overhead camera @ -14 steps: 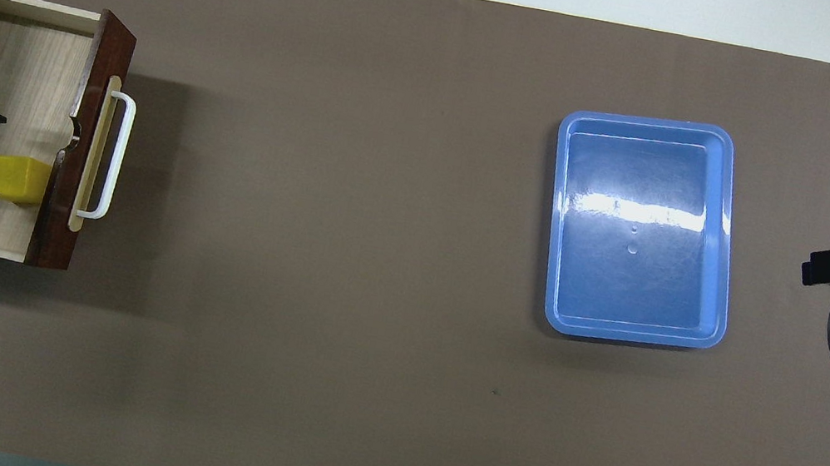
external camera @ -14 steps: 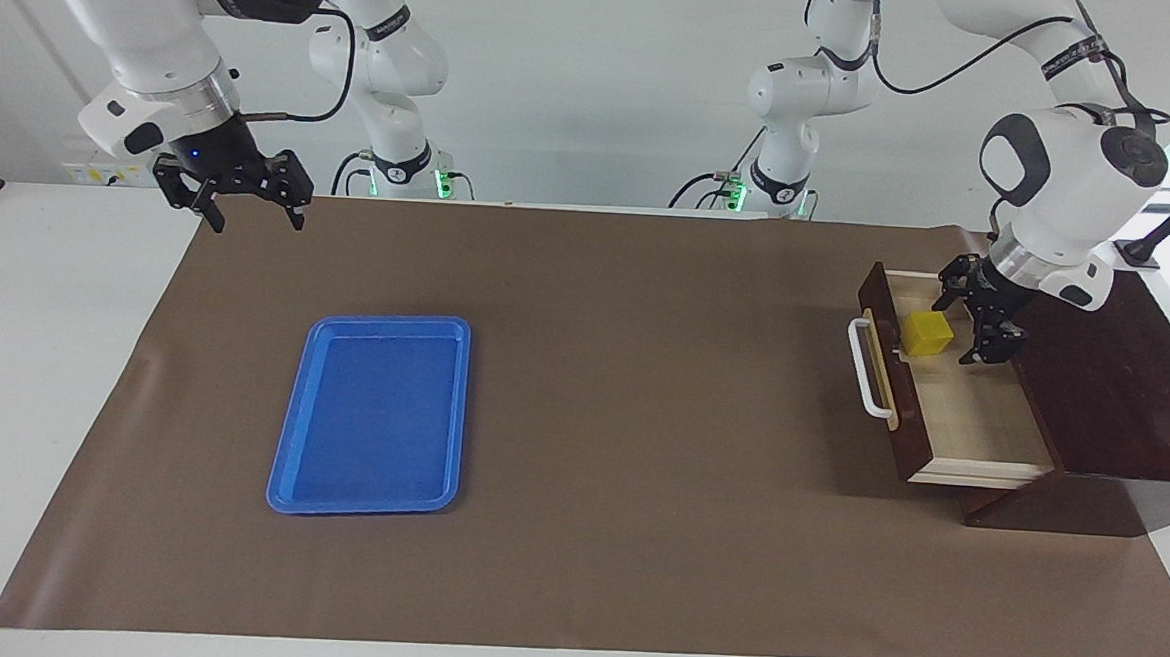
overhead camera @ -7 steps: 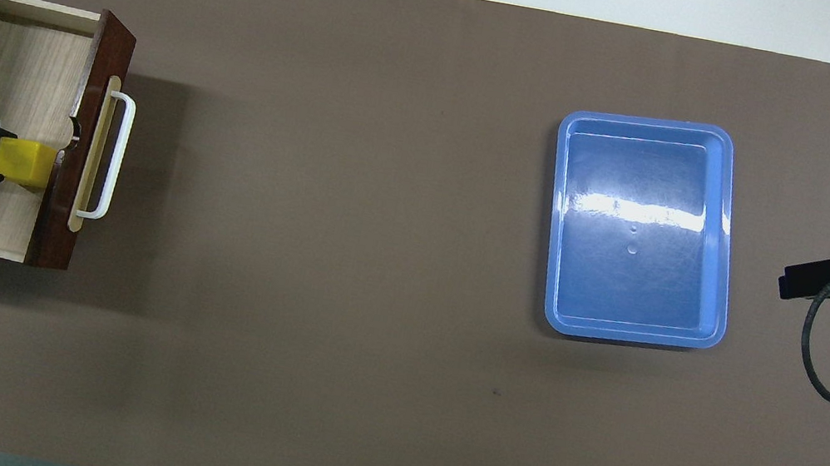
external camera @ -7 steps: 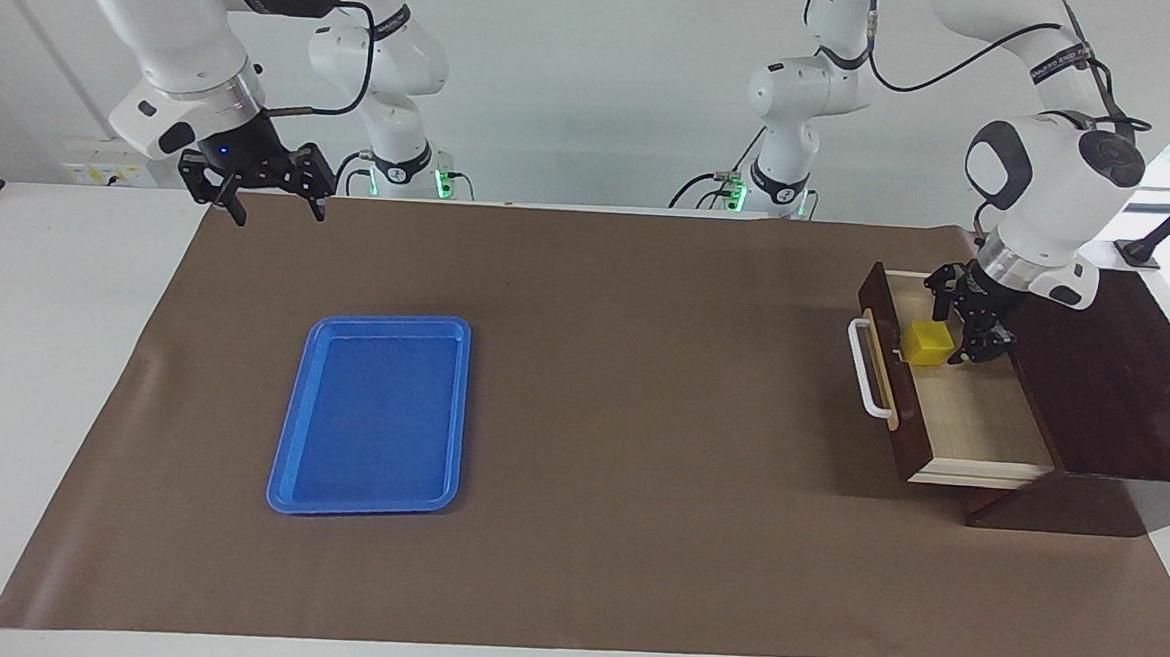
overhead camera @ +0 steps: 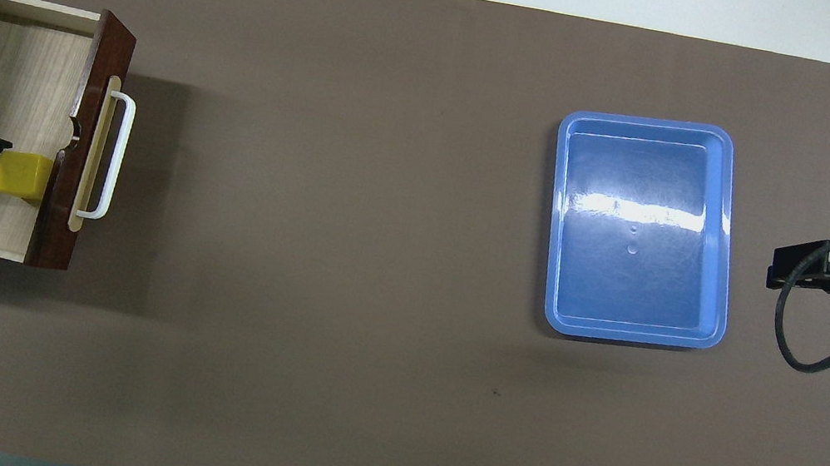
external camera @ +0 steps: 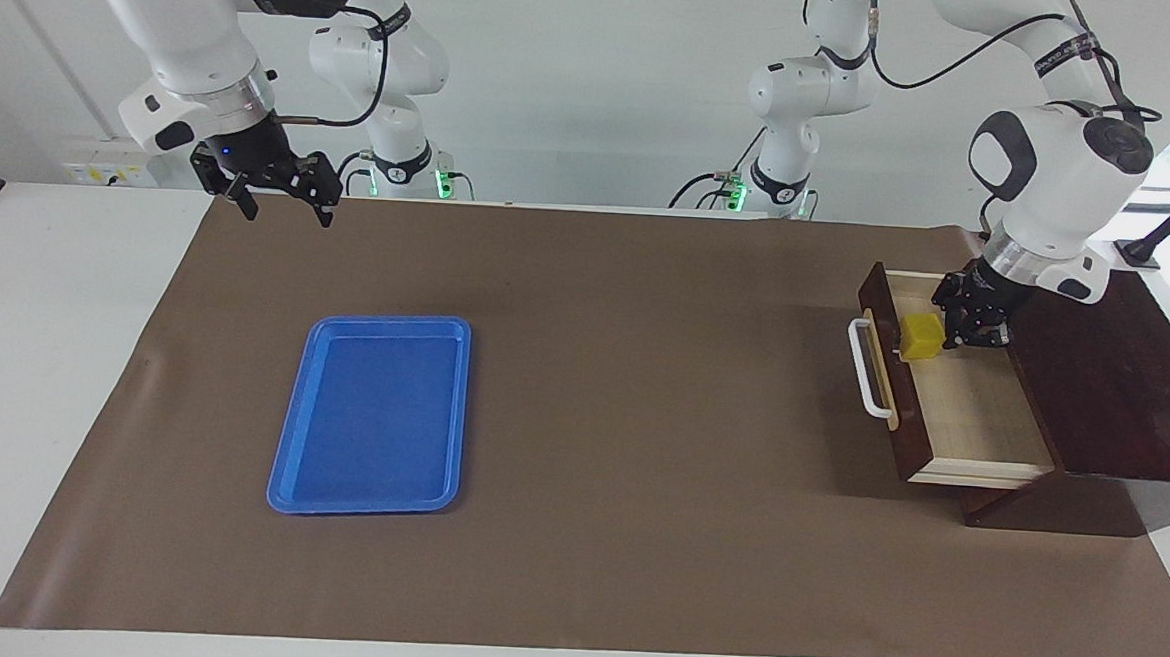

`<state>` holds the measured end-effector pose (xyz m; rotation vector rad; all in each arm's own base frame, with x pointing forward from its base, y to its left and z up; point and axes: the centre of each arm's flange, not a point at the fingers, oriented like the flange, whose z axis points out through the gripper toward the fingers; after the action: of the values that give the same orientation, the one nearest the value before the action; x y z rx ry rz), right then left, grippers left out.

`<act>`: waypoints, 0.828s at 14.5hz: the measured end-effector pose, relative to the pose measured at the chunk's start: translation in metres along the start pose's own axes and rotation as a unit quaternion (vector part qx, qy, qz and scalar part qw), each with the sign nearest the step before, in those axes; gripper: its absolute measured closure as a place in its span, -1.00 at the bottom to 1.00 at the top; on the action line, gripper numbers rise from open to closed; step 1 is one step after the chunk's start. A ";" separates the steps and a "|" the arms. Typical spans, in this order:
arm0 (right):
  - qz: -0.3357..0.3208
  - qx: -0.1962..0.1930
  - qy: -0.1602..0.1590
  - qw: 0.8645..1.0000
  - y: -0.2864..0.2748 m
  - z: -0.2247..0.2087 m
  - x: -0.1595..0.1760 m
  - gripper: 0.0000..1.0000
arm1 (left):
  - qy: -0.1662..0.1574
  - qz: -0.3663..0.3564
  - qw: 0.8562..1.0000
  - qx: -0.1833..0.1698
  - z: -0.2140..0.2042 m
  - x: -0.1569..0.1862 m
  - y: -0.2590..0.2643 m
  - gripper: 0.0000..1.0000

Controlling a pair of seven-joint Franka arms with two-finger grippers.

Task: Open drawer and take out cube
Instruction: 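Lift the yellow cube with the left gripper while the right gripper approaches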

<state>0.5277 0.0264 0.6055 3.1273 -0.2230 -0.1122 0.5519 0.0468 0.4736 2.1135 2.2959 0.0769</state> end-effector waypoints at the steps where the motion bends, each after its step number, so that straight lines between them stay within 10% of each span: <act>1: 0.019 0.000 0.000 1.000 -0.008 0.003 -0.001 -1.00 | 0.000 0.004 1.000 0.004 -0.011 -0.003 0.002 0.96; 5: 0.117 0.016 -0.017 0.993 -0.037 0.020 -0.006 -1.00 | 0.001 0.032 0.999 0.015 -0.027 -0.012 0.003 0.84; 12: 0.298 0.052 -0.067 0.951 -0.115 0.061 -0.002 -1.00 | 0.006 0.044 0.999 0.026 0.009 -0.007 -0.006 -0.75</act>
<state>0.5372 0.1407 0.5439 2.9880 -1.1864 -0.3121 0.5466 0.0395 0.4638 2.2463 2.2346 0.0322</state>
